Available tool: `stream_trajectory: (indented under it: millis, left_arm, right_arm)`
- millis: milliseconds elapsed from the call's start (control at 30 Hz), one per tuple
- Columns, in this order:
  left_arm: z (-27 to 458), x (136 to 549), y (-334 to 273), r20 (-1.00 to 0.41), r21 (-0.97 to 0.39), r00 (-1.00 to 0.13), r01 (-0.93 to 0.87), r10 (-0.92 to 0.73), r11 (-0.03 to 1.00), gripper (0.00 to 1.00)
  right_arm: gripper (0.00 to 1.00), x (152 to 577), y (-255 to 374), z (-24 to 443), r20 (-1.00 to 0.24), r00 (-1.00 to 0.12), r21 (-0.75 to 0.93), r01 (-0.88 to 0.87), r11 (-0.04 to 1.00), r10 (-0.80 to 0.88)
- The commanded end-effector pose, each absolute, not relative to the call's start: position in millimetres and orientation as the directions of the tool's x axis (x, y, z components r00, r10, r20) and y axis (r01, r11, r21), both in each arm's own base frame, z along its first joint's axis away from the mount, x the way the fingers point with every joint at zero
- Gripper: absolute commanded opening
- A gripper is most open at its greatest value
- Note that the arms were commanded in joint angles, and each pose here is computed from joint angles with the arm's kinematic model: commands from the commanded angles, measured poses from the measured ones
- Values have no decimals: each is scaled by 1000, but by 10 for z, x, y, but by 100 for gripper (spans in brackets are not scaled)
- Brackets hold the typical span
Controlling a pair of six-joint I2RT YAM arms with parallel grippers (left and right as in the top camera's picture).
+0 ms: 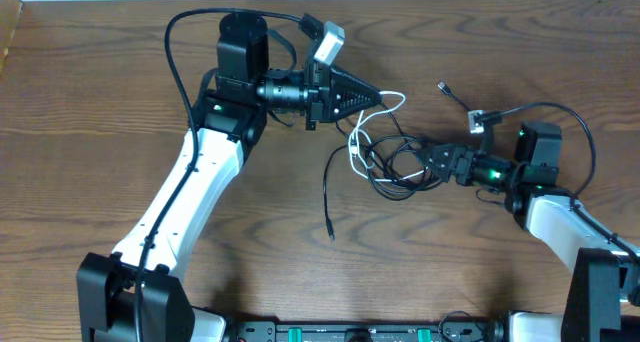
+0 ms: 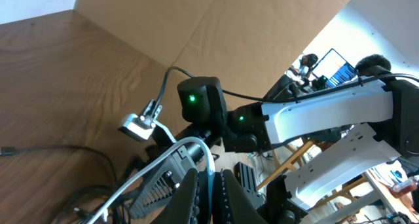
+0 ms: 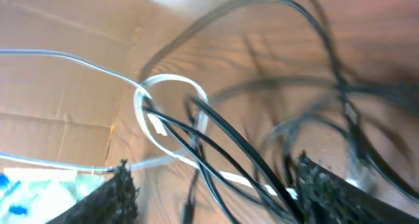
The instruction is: Untangle cables
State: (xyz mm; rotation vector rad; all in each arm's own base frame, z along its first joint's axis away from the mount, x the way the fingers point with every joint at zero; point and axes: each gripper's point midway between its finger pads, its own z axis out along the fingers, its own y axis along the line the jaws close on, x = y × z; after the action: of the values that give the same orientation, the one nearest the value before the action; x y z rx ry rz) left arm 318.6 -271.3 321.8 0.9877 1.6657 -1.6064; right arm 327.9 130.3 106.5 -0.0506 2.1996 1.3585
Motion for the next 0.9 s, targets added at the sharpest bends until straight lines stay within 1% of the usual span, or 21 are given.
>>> stream_trajectory:
  millis: [0, 33, 100, 233, 300, 367, 467, 500, 533, 600, 667, 867]
  left_arm:
    - [3272, 3135, -2744, -861, -504, -498, 862, 103, -50, 8]
    - [3272, 3135, -2744, -861, -505, -498, 862, 103, -50, 8]
    - [3272, 3135, -2744, -861, -505, -499, 862, 103, -50, 8]
    - [3272, 3135, -2744, -858, -509, -503, 859, 103, -49, 8]
    - [3272, 3135, -2744, -857, -512, -505, 858, 103, -49, 8]
    - [3272, 3135, -2744, -857, -512, -505, 858, 103, -49, 8]
    - [3272, 3135, -2744, -857, -512, -505, 858, 103, -49, 7]
    - [3272, 3136, -2745, -857, -512, -505, 858, 103, -48, 8]
    - [3272, 3136, -2745, -857, -512, -505, 858, 103, -48, 8]
    - [3272, 3137, -2743, -857, -512, -505, 858, 103, -48, 8]
    - [3272, 3136, -2745, -857, -512, -505, 858, 103, -48, 8]
    - [3272, 3137, -2745, -857, -511, -504, 858, 103, -48, 8]
  right_arm:
    - [81, 3201, 1585, 1173, -495, -849, 816, -383, 432, 183]
    - [81, 3220, 1647, 1175, -520, -836, 798, -405, 447, 172]
    - [82, 3293, 1739, 1130, -562, -810, 753, -418, 508, 166]
    - [82, 3472, 1826, 1008, -636, -751, 643, -389, 660, 177]
    - [81, 3528, 1886, 1014, -674, -717, 598, -390, 700, 176]
    - [81, 3546, 1991, 1089, -713, -681, 570, -426, 702, 166]
    - [83, 3528, 2158, 1234, -780, -613, 517, -522, 678, 123]
    - [82, 3526, 2195, 1271, -800, -589, 496, -547, 674, 110]
    - [79, 3539, 2203, 1286, -813, -573, 478, -554, 682, 105]
    - [79, 3582, 2159, 1262, -818, -565, 461, -530, 711, 109]
    - [82, 3599, 2130, 1247, -816, -566, 459, -518, 722, 112]
    - [83, 3518, 2278, 1357, -830, -548, 467, -586, 662, 100]
